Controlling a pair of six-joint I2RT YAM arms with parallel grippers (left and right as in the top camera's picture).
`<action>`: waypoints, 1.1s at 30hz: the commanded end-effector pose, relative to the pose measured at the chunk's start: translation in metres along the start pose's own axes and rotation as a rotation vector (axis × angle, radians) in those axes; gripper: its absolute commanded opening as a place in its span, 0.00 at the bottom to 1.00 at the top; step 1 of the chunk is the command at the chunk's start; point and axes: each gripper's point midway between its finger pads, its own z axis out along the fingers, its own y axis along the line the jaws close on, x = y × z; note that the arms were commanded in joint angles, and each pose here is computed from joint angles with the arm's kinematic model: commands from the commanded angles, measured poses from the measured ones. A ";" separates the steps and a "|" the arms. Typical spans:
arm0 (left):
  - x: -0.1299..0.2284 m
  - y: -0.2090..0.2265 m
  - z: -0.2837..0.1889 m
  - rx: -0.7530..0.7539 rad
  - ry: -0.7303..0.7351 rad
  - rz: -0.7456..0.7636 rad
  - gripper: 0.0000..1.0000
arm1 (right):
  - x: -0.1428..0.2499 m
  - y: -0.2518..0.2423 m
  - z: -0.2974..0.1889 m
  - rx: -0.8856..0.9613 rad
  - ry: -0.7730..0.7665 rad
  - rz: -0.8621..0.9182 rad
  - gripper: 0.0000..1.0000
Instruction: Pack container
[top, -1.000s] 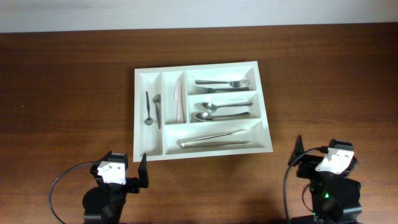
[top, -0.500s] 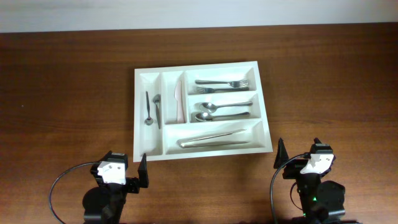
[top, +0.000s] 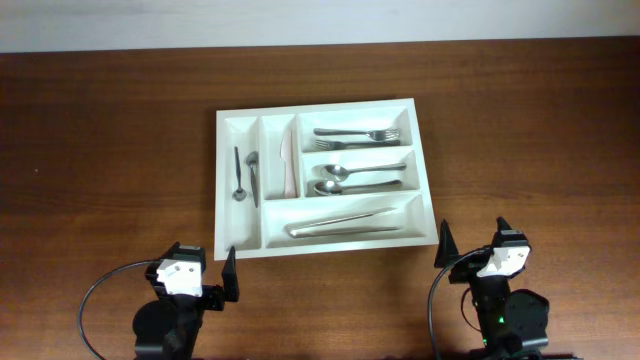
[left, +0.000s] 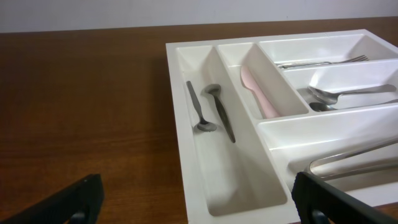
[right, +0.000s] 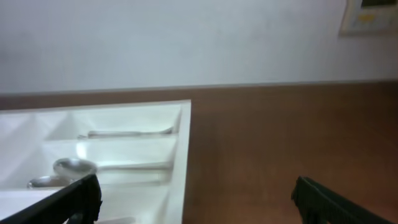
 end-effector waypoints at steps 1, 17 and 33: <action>0.002 -0.002 0.001 0.010 -0.003 0.017 0.99 | 0.007 0.004 0.002 -0.022 -0.004 0.005 0.99; 0.002 -0.002 0.001 0.009 -0.003 0.017 0.99 | 0.007 0.004 0.002 -0.022 -0.003 0.005 0.99; 0.002 -0.002 0.001 0.010 -0.003 0.017 0.99 | 0.008 0.005 0.002 -0.029 0.002 0.004 0.99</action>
